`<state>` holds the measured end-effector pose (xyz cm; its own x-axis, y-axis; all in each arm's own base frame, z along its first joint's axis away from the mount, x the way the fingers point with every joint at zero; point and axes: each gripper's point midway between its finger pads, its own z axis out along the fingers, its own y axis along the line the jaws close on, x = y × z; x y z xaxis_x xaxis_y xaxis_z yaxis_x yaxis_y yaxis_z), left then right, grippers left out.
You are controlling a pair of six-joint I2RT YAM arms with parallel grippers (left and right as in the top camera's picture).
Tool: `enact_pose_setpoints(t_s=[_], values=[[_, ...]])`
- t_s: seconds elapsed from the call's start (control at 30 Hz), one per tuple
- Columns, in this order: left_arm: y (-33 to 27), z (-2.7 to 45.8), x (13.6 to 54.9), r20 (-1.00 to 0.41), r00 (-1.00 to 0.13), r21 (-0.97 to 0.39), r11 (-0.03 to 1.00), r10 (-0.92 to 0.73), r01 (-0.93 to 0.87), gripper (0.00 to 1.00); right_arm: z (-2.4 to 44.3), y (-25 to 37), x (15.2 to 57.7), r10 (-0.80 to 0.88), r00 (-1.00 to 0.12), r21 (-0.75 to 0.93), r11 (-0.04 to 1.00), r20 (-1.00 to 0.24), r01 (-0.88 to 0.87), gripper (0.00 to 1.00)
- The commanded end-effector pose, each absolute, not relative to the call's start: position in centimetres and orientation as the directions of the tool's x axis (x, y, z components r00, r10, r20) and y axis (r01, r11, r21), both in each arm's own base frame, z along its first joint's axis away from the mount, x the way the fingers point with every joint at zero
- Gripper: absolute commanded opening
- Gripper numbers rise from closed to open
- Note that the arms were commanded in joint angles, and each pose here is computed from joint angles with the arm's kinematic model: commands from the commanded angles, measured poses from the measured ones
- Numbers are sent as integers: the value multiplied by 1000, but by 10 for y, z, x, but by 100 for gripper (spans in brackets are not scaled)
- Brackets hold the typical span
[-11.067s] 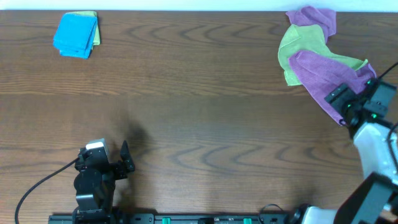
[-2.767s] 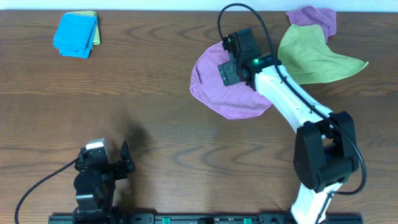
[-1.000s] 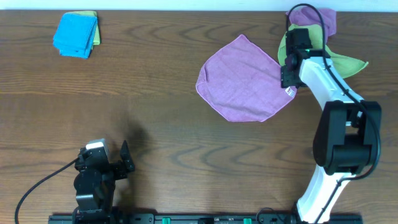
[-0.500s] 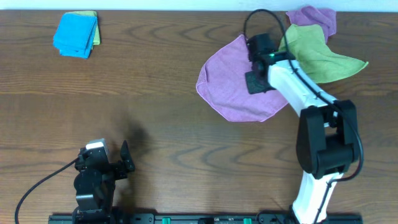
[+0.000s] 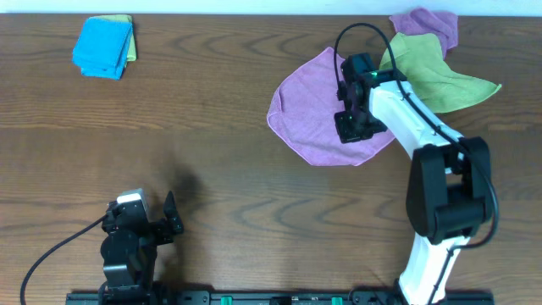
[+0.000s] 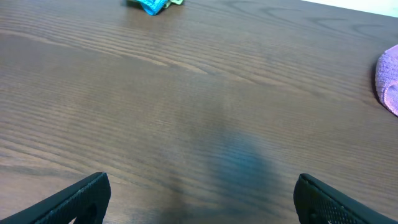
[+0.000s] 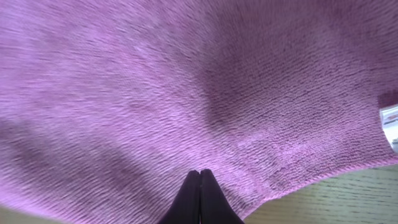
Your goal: Fold the cloth
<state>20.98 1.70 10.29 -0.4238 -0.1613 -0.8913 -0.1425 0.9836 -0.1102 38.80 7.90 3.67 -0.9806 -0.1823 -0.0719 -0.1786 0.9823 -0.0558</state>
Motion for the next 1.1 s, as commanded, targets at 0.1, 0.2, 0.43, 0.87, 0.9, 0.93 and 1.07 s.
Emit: enact_pose_setpoints(t_s=[0.1,0.2,0.43,0.87,0.9,0.93,1.07], values=[[17,98,210,-890,-433,-96,986,-146,-135,95,116,83,387,-217,-939,-45,976,-266,-213,2],[17,98,210,-890,-433,-96,986,-146,-135,96,124,73,363,-220,-938,-69,975,-266,-210,2],[17,98,210,-890,-433,-96,986,-146,-135,95,94,86,303,-145,-958,100,980,-247,-174,1],[17,98,210,-890,-432,-97,986,-147,-135,95,35,99,269,42,-983,263,965,-181,-7,60],[17,98,210,-890,-432,-97,986,-147,-135,96,33,97,271,59,-981,264,965,-187,8,63],[17,98,210,-890,-432,-97,986,-147,-135,95,32,96,273,74,-978,267,964,-194,20,65],[17,98,210,-890,-432,-97,986,-147,-135,95,21,86,278,163,-963,290,952,-216,96,75]])
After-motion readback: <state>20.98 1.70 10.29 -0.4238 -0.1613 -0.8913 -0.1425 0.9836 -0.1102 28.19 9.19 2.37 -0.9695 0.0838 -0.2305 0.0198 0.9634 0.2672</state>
